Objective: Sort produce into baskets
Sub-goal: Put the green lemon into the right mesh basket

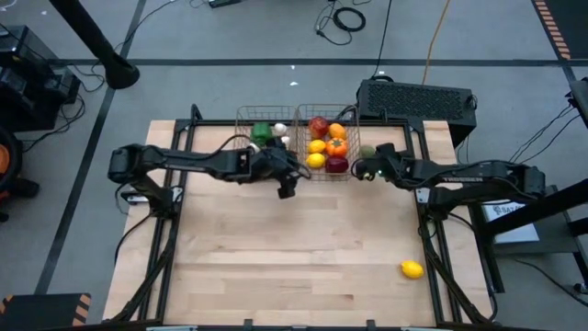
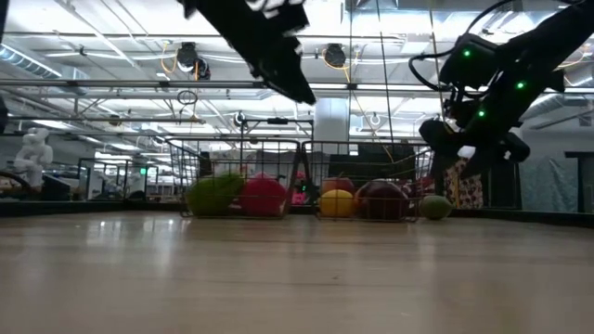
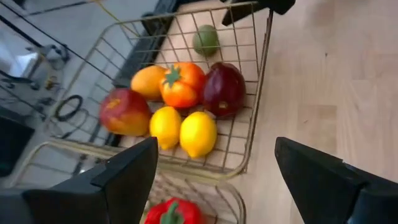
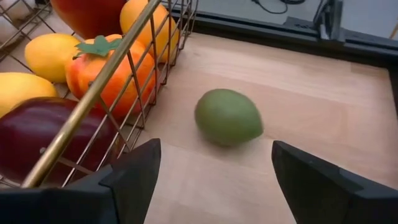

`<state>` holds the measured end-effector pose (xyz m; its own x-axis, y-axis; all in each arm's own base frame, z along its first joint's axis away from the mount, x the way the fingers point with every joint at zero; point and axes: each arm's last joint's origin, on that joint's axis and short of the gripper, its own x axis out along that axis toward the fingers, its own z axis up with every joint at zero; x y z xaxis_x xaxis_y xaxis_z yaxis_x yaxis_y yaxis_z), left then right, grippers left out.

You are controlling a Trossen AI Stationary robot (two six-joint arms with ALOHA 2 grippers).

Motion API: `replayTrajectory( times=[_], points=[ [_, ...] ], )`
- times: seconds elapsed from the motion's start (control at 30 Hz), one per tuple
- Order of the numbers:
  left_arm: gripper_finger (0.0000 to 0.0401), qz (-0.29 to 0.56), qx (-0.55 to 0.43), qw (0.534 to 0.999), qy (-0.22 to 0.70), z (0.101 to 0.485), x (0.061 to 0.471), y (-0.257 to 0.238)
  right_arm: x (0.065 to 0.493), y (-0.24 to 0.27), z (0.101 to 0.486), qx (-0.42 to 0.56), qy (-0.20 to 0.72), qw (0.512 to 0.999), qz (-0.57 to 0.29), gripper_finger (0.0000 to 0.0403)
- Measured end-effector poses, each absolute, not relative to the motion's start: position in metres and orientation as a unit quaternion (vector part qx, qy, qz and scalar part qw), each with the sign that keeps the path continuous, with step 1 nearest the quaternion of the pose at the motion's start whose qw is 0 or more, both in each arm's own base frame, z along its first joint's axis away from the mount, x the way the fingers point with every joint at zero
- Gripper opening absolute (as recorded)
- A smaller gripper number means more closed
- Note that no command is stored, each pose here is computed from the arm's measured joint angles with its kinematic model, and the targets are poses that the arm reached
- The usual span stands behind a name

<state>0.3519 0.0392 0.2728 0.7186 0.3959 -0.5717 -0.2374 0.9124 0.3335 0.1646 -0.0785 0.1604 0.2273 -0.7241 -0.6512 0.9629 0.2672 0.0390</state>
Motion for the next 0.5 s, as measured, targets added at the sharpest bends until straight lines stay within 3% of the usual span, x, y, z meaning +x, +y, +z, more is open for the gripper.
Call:
replayTrajectory(
  times=[0.5],
  points=[
    [0.0331, 0.170, 0.161, 0.904, 0.357, 0.247, 0.366, 0.070, 0.173, -0.091, 0.165, 0.208, 0.252, 0.789, -0.520, 0.0298]
  ],
)
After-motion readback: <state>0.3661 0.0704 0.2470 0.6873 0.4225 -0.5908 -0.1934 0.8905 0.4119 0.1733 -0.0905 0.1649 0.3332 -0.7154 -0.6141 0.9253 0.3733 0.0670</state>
